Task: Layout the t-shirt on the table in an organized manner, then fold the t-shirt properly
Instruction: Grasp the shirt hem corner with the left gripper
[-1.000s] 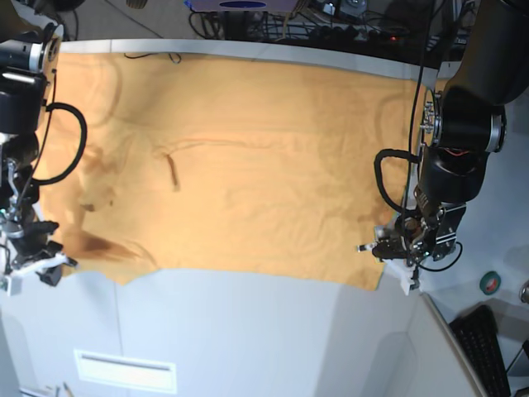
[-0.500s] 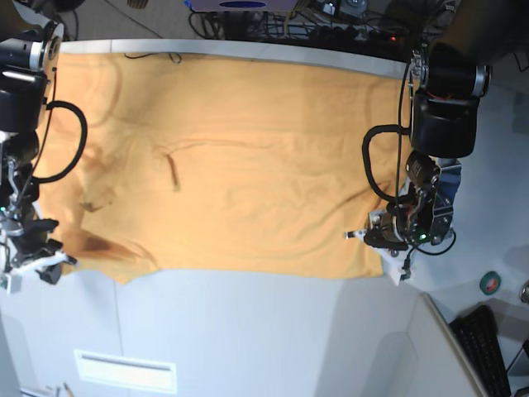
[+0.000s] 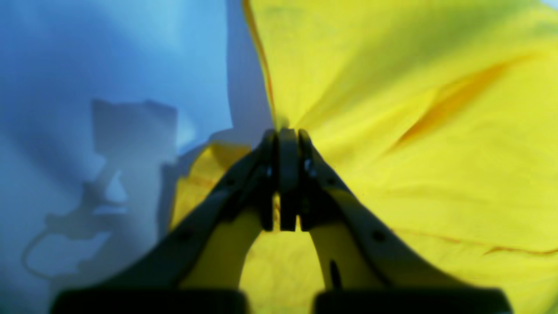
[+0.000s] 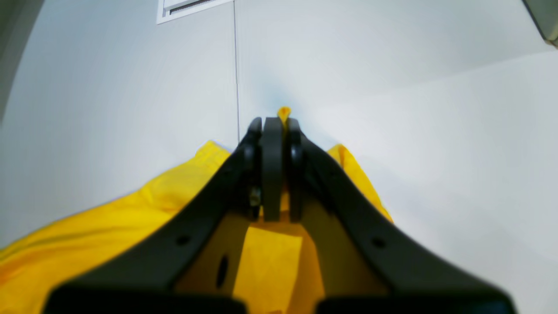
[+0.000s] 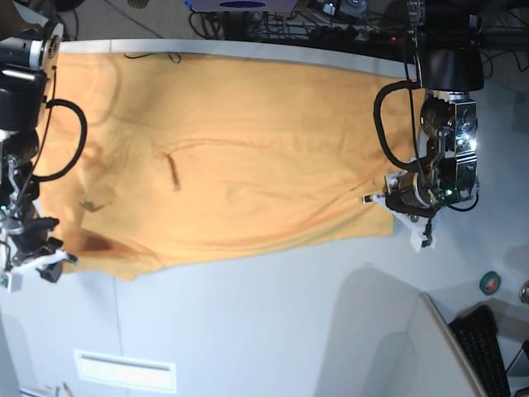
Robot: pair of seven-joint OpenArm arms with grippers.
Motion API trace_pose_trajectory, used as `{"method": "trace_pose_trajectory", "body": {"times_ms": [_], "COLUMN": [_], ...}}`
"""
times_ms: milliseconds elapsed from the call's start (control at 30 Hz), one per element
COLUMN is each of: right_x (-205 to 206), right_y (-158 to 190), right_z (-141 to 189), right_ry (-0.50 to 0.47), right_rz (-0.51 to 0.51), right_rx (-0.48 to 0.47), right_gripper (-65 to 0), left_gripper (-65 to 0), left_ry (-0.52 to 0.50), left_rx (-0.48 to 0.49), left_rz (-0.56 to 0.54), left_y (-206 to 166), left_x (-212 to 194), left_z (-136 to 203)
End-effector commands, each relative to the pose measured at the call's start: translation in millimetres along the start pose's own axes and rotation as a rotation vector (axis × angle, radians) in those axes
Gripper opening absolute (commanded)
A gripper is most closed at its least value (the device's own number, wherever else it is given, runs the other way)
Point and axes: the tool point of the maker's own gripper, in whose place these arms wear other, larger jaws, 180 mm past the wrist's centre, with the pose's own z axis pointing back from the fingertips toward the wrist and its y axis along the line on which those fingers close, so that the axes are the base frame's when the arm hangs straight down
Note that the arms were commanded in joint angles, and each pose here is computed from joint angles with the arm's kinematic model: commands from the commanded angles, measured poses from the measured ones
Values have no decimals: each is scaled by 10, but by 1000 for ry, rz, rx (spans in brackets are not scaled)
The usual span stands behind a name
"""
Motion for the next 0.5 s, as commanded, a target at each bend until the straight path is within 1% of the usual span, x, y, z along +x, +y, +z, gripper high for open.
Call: {"method": "trace_pose_trajectory", "body": {"times_ms": [0,133,300,400,467], "right_x": [300,292,292,292,292], "right_y": [11,8,8,8,8], "right_z": [-4,-2,-2,-2,-2], "right_ry": [-78,-76,-76,-76,-76], "right_rz": [7,7,7,7,7], "right_rx": [12,12,12,12,12], "right_gripper": [-650,-650,-650,-650,-650], "left_gripper": [-650,-650,-650,-359,-224], "left_ry": [-19,45,72,25,-28], "left_rx": [-1,3,11,31,39], "left_rz": [-5,-4,6,40,41], "left_y": [-3,19,71,204,239], "left_x": [92,-114,-264,-238,-149], "left_z": [58,37,34,169,306]}}
